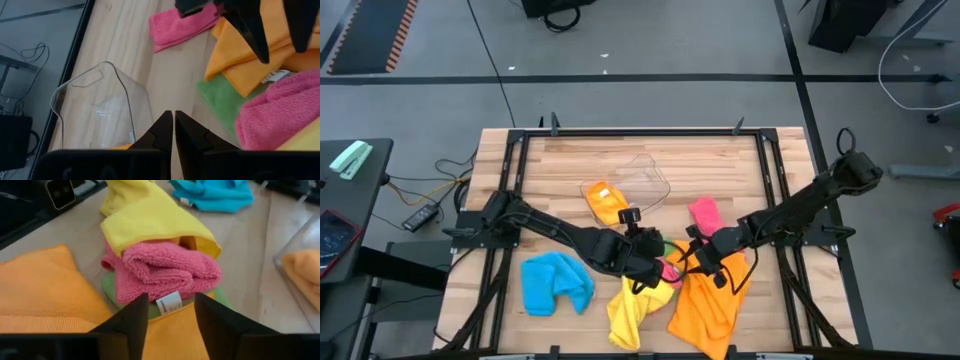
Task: Fold microfiber towels
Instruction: Fold the orange microfiber towel
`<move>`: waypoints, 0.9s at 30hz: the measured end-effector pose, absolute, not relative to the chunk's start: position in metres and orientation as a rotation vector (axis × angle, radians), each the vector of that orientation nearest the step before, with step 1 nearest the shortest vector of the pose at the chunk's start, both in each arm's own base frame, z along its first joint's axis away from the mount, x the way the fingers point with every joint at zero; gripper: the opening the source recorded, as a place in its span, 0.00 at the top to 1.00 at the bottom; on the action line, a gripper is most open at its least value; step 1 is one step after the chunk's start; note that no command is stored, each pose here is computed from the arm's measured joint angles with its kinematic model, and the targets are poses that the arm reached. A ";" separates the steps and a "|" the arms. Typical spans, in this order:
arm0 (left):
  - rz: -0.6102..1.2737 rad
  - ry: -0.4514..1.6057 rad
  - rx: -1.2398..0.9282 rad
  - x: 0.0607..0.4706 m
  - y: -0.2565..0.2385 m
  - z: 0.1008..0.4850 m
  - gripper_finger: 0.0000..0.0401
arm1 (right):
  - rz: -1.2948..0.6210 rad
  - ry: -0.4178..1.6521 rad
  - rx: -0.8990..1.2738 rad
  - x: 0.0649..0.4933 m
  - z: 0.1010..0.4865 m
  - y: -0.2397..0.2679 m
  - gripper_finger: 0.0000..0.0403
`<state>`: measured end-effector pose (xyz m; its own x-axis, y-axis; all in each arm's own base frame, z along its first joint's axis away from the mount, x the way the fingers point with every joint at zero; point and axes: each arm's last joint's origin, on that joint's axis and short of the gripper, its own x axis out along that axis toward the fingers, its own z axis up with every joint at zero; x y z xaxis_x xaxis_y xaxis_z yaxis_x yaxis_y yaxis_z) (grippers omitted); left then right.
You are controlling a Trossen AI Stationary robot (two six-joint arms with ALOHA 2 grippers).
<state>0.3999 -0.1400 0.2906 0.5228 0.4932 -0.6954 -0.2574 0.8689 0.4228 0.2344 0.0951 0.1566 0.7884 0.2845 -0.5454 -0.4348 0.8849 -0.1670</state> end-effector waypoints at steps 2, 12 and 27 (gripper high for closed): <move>0.461 0.918 0.281 0.400 -0.138 0.291 0.93 | 0.385 0.569 -0.276 0.238 0.156 0.096 0.52; 0.462 0.918 0.278 0.400 -0.138 0.291 0.96 | 0.348 0.727 -0.268 0.249 0.133 0.100 0.54; 0.468 0.934 0.282 0.399 -0.137 0.290 0.96 | 0.351 0.632 -0.349 0.242 0.163 0.091 0.98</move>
